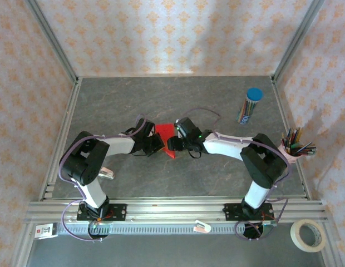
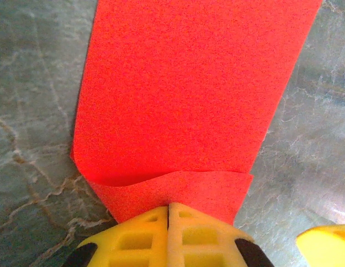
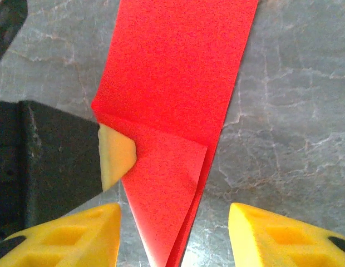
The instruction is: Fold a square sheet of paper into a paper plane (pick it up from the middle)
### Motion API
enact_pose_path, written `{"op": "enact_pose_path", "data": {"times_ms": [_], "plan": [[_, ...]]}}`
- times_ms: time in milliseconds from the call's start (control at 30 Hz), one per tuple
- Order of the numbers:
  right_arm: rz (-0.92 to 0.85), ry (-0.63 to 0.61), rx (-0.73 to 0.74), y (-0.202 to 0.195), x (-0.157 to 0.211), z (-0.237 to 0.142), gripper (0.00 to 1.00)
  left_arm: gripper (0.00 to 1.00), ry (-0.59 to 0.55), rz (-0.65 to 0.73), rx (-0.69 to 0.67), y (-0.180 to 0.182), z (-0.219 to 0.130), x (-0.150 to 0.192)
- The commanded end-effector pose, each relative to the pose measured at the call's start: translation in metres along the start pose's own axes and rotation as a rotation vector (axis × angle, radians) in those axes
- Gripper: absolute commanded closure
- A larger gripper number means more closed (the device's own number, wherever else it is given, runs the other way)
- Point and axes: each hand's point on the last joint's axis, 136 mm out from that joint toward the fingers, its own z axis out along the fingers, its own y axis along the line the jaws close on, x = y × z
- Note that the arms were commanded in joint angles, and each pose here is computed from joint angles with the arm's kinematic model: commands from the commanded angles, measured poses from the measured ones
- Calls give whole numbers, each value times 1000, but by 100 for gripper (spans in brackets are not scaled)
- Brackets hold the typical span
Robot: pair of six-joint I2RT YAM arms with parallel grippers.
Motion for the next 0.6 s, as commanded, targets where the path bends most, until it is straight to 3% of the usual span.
{"op": "enact_pose_path", "data": {"times_ms": [0,567], "plan": [[18,93,-3,-3,21,8,48,99,-2,-2,-37,10,5,2],[8,156,44,3,27,26,60,98,9,7,-20,5,5,4]]}}
